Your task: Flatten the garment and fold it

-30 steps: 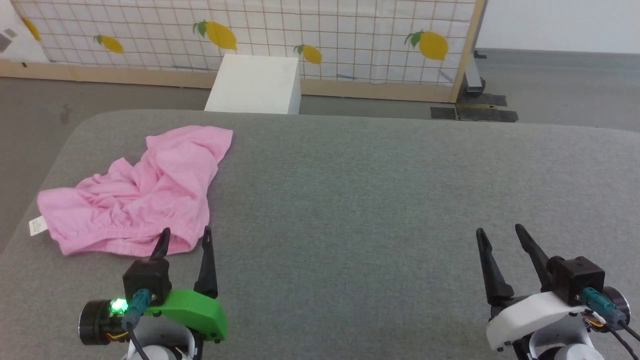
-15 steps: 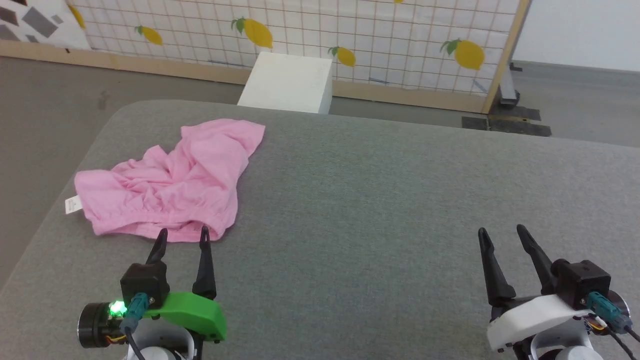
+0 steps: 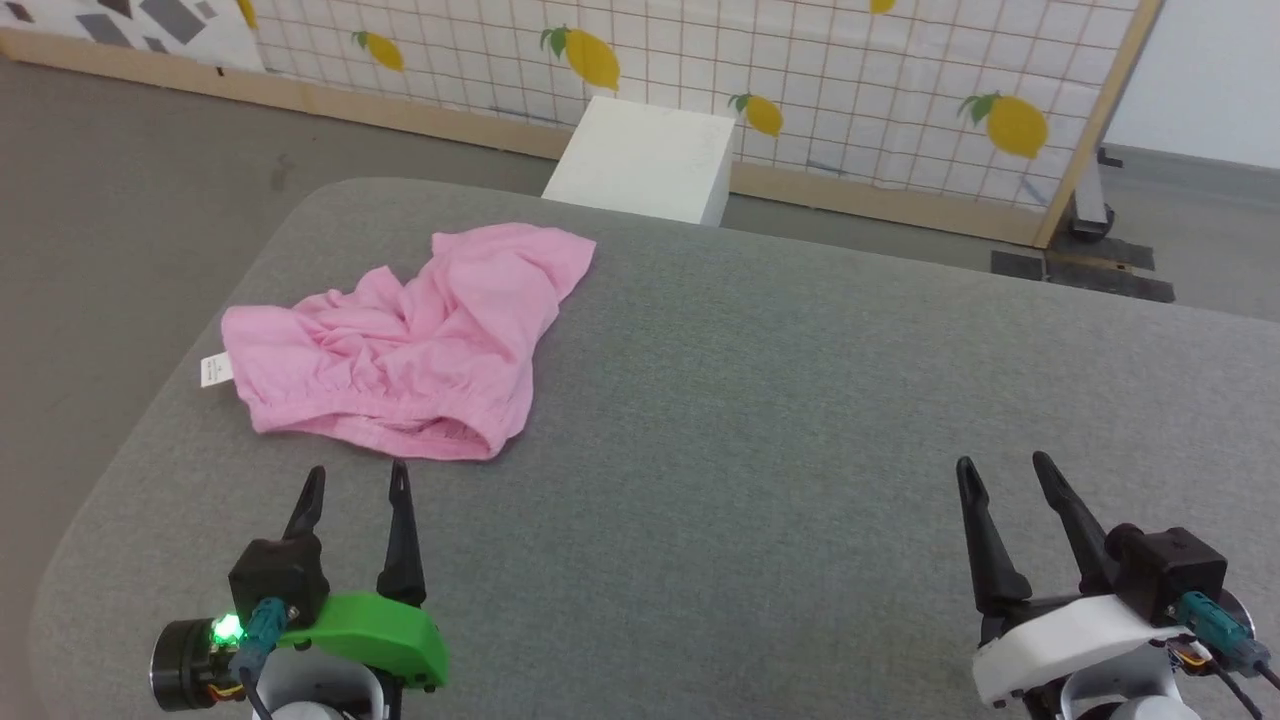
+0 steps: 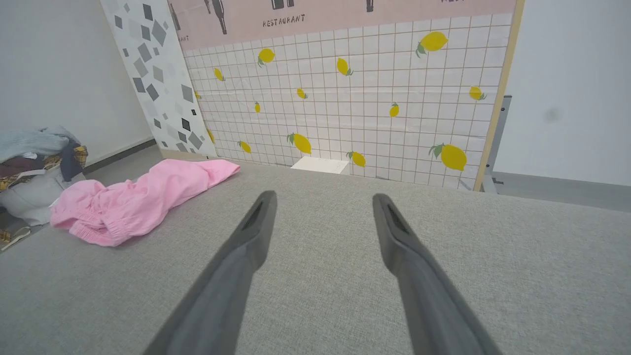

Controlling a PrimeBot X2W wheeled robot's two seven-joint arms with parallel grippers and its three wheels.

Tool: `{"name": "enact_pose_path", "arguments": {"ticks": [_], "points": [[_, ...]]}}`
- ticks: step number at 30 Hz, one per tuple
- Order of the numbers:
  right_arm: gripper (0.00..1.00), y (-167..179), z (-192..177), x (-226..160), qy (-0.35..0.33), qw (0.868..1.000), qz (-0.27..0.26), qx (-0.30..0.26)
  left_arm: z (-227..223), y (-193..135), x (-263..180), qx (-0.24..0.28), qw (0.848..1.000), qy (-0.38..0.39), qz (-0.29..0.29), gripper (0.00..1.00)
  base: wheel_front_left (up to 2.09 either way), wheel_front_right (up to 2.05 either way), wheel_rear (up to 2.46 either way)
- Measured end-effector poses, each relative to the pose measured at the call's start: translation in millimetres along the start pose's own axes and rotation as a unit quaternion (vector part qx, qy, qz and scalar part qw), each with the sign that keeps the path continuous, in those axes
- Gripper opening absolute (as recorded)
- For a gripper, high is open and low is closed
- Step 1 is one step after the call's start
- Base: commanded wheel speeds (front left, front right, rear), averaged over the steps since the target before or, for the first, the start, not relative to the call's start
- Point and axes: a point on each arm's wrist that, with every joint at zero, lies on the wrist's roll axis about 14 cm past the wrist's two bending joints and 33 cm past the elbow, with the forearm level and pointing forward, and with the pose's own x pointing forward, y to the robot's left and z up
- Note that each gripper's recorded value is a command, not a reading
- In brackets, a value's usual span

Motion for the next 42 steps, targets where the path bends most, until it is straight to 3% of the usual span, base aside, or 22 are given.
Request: {"name": "enact_pose_path", "arguments": {"ticks": [42], "points": [[1.0,47.3,-20.4,23.2,0.005,0.997,0.07,0.039,-8.4,59.4,-39.9,-0.01,0.995,-0.009,0.102,1.0,0.0,0.0,0.0]]}}
